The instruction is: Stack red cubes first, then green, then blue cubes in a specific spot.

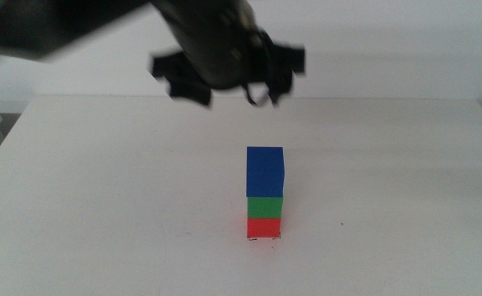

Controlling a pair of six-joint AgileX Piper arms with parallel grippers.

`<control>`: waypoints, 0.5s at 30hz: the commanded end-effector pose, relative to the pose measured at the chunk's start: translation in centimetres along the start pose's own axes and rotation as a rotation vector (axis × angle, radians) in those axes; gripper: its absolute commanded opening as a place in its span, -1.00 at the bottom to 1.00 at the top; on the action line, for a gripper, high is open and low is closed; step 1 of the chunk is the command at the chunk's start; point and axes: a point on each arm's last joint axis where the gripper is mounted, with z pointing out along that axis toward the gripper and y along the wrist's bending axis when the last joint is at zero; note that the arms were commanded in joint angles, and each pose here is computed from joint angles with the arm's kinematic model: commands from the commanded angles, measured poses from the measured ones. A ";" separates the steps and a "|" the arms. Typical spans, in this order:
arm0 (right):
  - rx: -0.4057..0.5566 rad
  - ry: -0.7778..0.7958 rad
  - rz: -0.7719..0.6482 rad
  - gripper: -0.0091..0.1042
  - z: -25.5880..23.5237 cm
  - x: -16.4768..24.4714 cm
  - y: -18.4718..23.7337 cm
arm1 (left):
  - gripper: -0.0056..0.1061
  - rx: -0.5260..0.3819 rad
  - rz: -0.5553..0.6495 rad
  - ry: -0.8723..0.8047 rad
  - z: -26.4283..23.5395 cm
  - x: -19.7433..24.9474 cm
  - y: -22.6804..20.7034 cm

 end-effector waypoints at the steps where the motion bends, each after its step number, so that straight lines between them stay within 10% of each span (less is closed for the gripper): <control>1: 0.008 -0.014 -0.005 0.78 -0.1 0.0 -0.1 | 0.71 0.002 0.052 -0.098 -3.9 -0.1 1.3; 6: 0.008 -0.014 -0.005 0.78 -0.1 0.0 -0.1 | 0.73 -0.047 0.300 -0.268 -10.6 0.8 5.1; 15: 0.008 -0.014 -0.005 0.78 -0.1 0.0 -0.1 | 0.73 -0.155 0.146 -0.330 -16.1 8.6 16.2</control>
